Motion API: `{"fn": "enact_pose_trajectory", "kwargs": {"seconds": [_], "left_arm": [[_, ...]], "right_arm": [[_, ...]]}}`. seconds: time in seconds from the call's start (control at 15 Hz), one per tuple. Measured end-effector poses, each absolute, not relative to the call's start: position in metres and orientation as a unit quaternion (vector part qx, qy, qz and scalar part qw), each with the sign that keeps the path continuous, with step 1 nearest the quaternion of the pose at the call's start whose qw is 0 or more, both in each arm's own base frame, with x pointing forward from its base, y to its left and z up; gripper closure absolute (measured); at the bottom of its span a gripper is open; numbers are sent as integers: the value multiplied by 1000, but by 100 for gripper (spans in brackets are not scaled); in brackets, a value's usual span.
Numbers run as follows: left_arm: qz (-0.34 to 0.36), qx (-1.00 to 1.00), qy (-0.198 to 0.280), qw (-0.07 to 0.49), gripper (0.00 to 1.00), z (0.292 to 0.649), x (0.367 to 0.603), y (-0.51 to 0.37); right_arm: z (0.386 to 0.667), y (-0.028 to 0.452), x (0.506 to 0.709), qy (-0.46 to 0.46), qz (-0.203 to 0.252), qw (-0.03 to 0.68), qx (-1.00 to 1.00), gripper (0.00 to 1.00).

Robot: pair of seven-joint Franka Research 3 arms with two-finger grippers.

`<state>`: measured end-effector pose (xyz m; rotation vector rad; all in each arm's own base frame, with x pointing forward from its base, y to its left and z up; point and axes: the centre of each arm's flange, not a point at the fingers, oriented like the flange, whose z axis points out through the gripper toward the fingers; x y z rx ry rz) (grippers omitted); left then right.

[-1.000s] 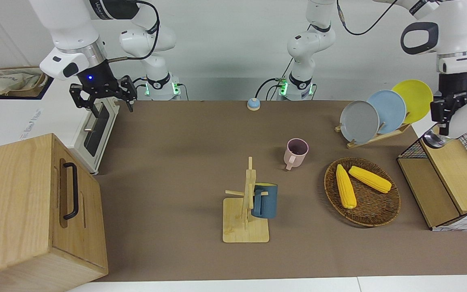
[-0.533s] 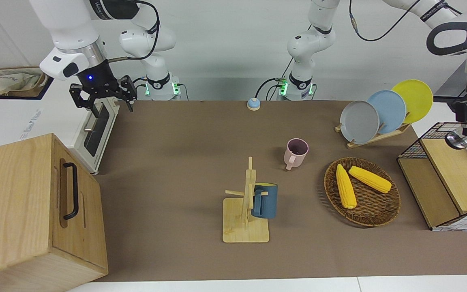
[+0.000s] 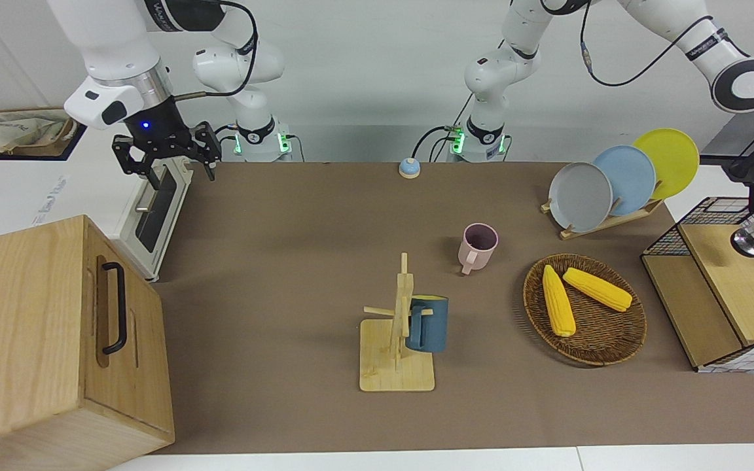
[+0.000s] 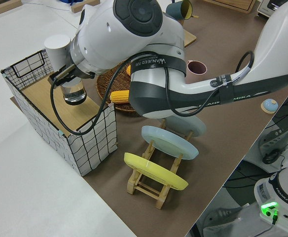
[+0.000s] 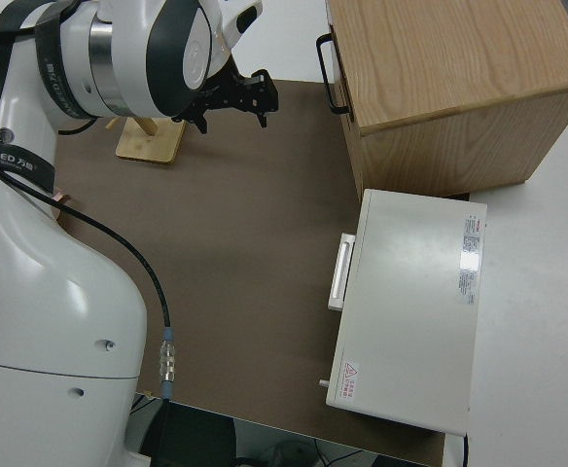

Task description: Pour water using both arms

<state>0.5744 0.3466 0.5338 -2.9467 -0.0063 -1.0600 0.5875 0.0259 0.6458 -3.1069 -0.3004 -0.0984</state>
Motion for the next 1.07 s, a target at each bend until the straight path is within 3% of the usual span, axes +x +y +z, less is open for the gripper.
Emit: {"fn": "enact_pose_trajectory", "kwargs": {"seconds": [0.33,1.07], "left_arm": [[-345,-938,10,-12,36,501,579,366],[-380,-925,-10,3,36,490,596,369]], "right_arm": [[646,26,587,-96,-32,9,-995,1],[646,26,587,-96,-31,9,-995,1]]}}
